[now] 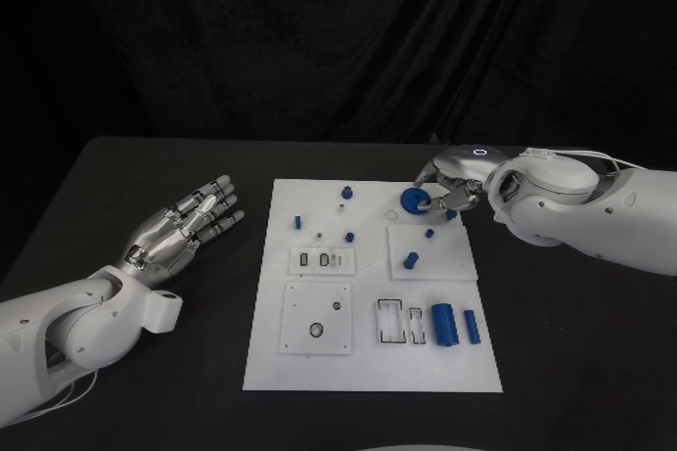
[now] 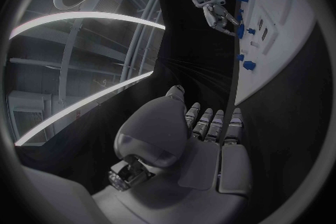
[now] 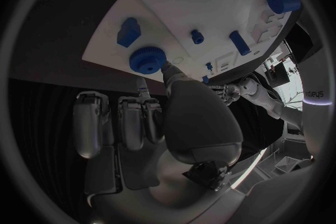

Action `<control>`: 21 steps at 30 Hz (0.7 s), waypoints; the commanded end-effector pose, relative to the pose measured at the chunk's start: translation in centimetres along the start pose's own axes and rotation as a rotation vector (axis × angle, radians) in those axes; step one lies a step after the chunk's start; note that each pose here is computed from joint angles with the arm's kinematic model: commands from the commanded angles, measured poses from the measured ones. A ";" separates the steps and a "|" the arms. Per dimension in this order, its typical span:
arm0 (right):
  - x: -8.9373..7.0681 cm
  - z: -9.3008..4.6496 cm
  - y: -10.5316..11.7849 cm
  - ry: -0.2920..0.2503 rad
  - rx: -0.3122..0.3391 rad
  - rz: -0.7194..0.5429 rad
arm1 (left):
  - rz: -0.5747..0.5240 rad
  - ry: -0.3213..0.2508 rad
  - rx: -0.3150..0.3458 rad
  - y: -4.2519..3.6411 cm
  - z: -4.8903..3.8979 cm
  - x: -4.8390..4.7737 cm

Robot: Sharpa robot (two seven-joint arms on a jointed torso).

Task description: Assemble the parts on the task board

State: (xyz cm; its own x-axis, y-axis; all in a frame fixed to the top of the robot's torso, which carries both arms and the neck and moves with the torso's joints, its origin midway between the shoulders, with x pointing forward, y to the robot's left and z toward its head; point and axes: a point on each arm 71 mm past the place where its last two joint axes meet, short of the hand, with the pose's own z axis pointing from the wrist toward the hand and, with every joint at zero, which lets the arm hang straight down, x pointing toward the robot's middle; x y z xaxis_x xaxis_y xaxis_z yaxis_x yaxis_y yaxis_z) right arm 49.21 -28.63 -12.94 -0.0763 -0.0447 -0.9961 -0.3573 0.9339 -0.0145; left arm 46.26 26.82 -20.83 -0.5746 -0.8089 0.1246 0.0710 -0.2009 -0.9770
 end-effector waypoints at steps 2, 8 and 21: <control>0.5 0.2 -0.2 0.031 0.026 -0.008 | -0.008 0.012 0.122 -0.93 0.06 0.12; 0.9 0.5 -0.2 0.040 0.028 -0.010 | -0.009 0.013 0.125 -0.94 0.08 0.11; 1.3 0.9 0.0 0.020 0.010 -0.006 | -0.011 0.015 0.126 -0.93 0.07 0.07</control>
State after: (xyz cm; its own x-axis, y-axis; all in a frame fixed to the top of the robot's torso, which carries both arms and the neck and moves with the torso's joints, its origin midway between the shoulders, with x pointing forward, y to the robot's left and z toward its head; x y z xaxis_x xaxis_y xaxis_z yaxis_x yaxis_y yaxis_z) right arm 50.09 -28.16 -13.64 -0.0817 -0.0499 -0.9954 -0.3538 0.9351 -0.0179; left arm 46.34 26.87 -20.85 -0.5762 -0.8077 0.1251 0.0703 -0.2014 -0.9770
